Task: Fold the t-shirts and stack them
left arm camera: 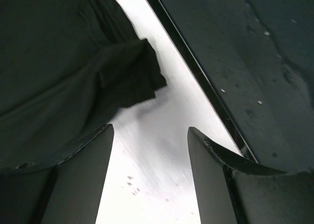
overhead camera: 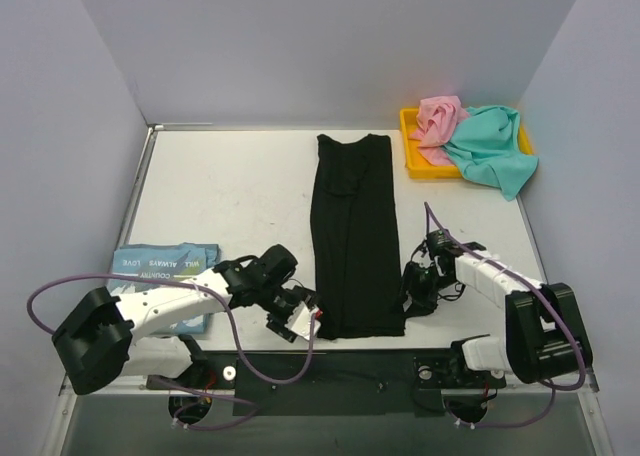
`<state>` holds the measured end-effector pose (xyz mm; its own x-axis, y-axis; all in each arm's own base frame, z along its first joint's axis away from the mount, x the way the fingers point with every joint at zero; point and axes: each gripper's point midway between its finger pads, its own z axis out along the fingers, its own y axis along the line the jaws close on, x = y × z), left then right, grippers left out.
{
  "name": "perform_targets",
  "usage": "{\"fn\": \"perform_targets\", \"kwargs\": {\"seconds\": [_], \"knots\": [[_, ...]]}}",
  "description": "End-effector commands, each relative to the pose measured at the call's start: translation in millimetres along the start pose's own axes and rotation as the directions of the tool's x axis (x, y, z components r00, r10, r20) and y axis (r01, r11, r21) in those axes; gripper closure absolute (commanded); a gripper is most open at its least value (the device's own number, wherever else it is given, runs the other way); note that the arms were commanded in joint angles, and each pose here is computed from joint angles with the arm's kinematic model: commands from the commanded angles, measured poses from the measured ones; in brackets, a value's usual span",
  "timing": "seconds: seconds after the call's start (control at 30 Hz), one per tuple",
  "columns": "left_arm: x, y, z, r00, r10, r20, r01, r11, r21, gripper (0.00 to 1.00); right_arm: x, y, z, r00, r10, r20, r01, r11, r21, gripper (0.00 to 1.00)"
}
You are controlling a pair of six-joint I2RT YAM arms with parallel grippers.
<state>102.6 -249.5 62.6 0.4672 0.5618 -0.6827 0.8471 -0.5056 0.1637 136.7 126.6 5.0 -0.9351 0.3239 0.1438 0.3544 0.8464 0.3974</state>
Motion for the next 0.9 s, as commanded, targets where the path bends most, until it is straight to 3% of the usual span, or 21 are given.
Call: {"fn": "perform_targets", "kwargs": {"seconds": [0.0, 0.17, 0.27, 0.43, 0.57, 0.67, 0.87], "knots": [[-31.2, 43.9, 11.8, 0.992, 0.118, 0.044, -0.112, 0.986, -0.124, 0.28, 17.6, -23.3, -12.1, 0.999, -0.038, -0.025, 0.04, 0.995, 0.095, 0.58], [-38.3, 26.1, 33.5, 0.982, 0.181, 0.055, -0.178, 0.983, -0.054, 0.32, 29.3, -20.0, -11.6, 0.999, -0.031, -0.034, 0.033, 0.997, 0.074, 0.56], [-44.5, 32.6, 35.8, 0.985, 0.164, 0.056, -0.159, 0.983, -0.087, 0.33, 29.4, -13.5, -19.9, 0.998, -0.067, 0.001, 0.066, 0.994, 0.091, 0.55], [-56.4, 54.4, 24.9, 0.995, 0.081, 0.058, -0.069, 0.98, -0.184, 0.43, 15.0, 13.5, -50.9, 0.945, -0.299, 0.131, 0.268, 0.94, 0.211, 0.55], [-42.9, 44.2, 21.0, 0.999, 0.004, 0.034, 0.001, 0.987, -0.159, 0.48, 13.8, 84.3, -50.4, 0.889, -0.407, 0.21, 0.415, 0.91, 0.004, 0.52], [-27.2, 36.2, 8.9, 0.996, -0.086, 0.039, 0.09, 0.986, -0.143, 0.48, 26.2, 124.5, -37.4, 0.863, -0.47, 0.187, 0.493, 0.864, -0.102, 0.49], [2.8, 25.0, -24.1, 0.98, -0.192, 0.051, 0.199, 0.961, -0.191, 0.48, 48.2, 159.8, -5.0, 0.746, -0.665, 0.027, 0.666, 0.746, 0.003, 0.51]]}}
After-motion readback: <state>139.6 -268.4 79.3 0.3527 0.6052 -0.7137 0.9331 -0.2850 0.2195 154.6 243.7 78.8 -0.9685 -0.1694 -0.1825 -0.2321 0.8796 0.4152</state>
